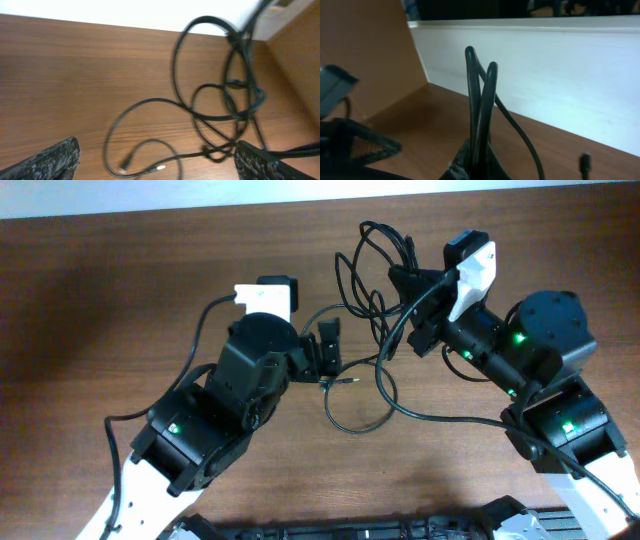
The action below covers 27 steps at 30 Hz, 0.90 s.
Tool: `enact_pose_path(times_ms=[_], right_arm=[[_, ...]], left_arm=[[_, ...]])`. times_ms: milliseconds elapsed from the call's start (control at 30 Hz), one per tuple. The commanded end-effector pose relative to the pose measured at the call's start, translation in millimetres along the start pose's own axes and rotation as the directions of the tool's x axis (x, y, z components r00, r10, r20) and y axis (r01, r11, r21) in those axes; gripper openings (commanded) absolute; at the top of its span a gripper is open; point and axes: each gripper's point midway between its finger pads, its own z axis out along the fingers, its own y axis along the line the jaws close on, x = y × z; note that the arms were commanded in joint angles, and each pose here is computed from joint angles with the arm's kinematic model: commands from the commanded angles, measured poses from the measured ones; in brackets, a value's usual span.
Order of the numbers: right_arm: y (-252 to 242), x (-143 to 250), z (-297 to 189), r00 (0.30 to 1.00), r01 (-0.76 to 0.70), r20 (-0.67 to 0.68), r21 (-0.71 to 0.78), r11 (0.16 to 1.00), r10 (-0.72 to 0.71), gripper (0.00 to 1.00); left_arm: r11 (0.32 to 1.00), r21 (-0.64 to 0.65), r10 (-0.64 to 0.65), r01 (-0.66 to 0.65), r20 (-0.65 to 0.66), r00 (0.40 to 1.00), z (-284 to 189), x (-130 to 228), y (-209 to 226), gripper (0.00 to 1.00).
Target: Untangle cables
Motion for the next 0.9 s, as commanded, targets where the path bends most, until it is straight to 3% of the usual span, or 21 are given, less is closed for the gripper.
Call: enact_pose_path(times_ms=[0,267,400,533,667,733,867], right_arm=[[17.1,-10.9,-7.1,0.999,-0.027,0.032,-0.086,0.996,0.03,0.04],[38.8,-23.4,-14.9,0.996,-0.041,0.066,-0.202,0.978,0.055,0.04],[48.9,-29.7,-21.7,0.995,-0.035,0.083,-0.251,0.967,0.058,0.04],[51.3,-33.8,-27.4,0.993,-0.037,0.096,-0.255,0.966,0.063,0.04],[55.3,-40.4,-37.3,0.991,-0.021,0.122,-0.258,0.966,0.055,0.04],[56.3,-41.8,-40.0,0.99,-0.018,0.127,-0.259,0.966,0.053,0.04],[51.9,-35.3,-38.5,0.993,-0.034,0.101,-0.235,0.971,0.059,0.04]], left_arm=[[0.99,0.133,-0.035,0.04,-0.041,0.999,2.4,0.3,-27.3,0.99],[0.993,0.113,-0.029,0.038,-0.078,0.997,25.2,8.7,-28.9,0.99],[0.995,0.094,-0.037,0.04,-0.03,0.999,36.3,-1.6,-29.2,0.99],[0.989,-0.143,-0.029,0.041,0.09,0.995,47.4,-19.0,10.6,0.99],[0.876,-0.479,0.067,0.054,0.231,0.971,33.4,-46.9,75.4,0.99],[0.81,-0.578,0.075,0.099,0.269,0.96,22.4,-57.5,106.5,0.99],[0.74,-0.651,0.023,0.169,0.275,0.961,13.6,-65.4,158.9,0.99]])
